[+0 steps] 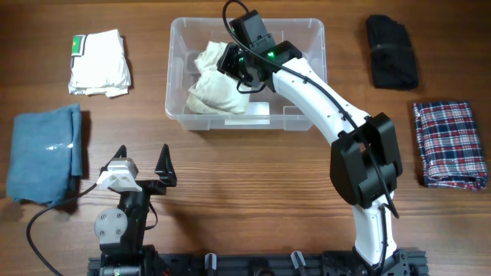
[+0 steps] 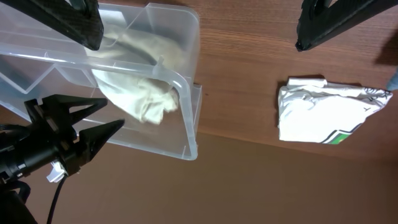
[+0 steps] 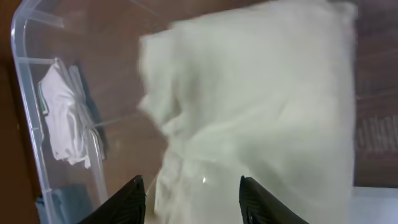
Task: Pack container
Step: 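Carry the cream bundle with the right gripper into the box's left side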
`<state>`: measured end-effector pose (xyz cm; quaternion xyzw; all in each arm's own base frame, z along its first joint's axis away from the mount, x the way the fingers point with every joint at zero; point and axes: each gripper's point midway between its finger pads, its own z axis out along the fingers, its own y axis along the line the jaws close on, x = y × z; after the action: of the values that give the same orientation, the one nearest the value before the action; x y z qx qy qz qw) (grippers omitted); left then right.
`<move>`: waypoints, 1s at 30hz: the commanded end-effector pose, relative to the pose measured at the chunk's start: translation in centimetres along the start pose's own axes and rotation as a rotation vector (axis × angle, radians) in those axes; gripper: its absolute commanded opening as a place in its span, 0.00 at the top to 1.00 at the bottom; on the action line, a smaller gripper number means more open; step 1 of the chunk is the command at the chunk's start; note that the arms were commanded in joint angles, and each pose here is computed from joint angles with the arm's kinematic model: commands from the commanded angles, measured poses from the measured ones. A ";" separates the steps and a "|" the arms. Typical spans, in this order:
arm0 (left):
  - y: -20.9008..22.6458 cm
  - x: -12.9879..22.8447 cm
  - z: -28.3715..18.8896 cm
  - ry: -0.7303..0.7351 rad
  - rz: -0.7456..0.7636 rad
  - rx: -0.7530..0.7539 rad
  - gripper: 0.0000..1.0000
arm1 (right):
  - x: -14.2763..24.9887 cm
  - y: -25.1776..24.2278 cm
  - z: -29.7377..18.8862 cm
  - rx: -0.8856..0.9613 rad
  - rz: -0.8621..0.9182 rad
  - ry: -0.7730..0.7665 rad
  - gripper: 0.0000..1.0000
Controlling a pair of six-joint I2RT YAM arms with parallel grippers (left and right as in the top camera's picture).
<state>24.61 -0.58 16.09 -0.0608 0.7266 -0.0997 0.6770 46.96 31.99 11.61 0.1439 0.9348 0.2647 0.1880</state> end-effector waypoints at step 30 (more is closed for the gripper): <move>0.2 0.2 0.0 0.000 0.019 -0.010 0.00 | -2.6 -8.6 1.1 0.390 -0.289 -0.054 0.96</move>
<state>24.61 -0.58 16.09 -0.0608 0.7266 -0.0997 0.6770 48.90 24.27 9.36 0.0445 0.9672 0.0528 0.2446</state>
